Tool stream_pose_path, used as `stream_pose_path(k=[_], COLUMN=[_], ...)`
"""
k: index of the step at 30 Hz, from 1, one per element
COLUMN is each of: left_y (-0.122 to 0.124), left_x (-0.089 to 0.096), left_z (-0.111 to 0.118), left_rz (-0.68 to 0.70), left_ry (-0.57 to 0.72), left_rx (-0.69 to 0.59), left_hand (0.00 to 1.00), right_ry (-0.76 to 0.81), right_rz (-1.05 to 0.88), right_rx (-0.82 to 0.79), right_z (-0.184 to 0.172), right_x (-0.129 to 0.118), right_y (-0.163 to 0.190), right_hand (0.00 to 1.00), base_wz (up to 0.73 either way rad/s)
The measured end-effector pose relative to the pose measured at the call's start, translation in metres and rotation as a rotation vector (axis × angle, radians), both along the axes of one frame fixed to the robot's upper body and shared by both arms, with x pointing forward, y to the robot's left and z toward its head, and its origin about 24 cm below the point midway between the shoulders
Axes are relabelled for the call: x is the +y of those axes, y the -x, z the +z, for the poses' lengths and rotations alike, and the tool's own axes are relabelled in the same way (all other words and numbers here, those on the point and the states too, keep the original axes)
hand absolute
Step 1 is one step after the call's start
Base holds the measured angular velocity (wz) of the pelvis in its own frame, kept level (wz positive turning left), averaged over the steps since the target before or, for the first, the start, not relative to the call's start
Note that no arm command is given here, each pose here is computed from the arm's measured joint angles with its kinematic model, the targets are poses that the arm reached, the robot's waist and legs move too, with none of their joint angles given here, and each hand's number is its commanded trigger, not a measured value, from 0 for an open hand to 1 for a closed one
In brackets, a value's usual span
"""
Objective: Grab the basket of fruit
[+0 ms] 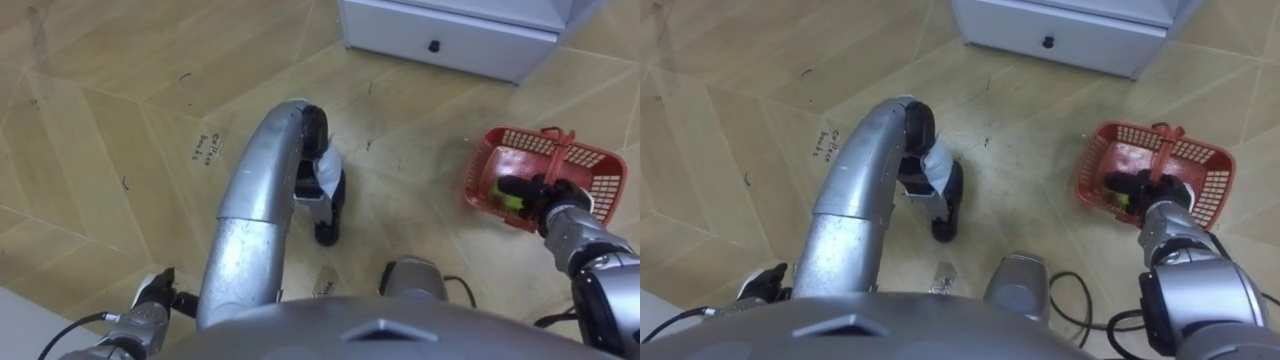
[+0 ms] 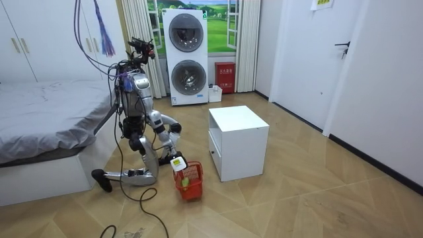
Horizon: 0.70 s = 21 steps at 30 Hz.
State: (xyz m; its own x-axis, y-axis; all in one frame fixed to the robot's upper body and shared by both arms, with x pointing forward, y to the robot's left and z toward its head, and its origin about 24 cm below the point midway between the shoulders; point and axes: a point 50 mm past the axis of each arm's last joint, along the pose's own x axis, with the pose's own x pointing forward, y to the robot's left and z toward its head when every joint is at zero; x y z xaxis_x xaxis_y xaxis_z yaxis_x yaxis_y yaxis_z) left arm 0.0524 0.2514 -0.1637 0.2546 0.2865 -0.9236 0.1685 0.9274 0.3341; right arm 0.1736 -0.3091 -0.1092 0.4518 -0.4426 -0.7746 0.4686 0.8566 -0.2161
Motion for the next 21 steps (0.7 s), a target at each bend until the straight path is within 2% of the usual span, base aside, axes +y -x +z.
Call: stream_pose_path(k=[9, 12, 15, 20, 21], left_y=[-0.022, -0.041, -0.049, -0.057, -0.051], left_x=[0.001, 0.006, 0.006, 0.002, 0.001], left_z=[0.004, 0.009, 0.011, 0.013, 0.011], left_rz=[0.03, 0.032, 0.043, 0.048, 0.072], left_ry=[0.015, 0.003, 0.001, 0.001, 0.009], left_rx=[-0.059, -0.106, -0.13, -0.155, -0.149], left_hand=[0.0, 0.0, 0.0, 0.0, 0.0], right_ry=[0.016, 0.049, 0.084, 0.089, 0.076], right_rz=[0.074, 0.131, 0.187, 0.229, 0.233], right_rx=[-0.099, -0.138, -0.191, -0.207, -0.221], right_z=[0.012, 0.02, 0.03, 0.036, 0.039], right_x=[0.008, 0.012, 0.017, 0.022, 0.025], right_y=[-0.026, -0.038, -0.052, -0.061, -0.064], right_hand=[1.0, 1.0, 1.0, 1.0, 1.0], base_wz=[-0.06, -0.07, -0.13, -0.23, -0.61])
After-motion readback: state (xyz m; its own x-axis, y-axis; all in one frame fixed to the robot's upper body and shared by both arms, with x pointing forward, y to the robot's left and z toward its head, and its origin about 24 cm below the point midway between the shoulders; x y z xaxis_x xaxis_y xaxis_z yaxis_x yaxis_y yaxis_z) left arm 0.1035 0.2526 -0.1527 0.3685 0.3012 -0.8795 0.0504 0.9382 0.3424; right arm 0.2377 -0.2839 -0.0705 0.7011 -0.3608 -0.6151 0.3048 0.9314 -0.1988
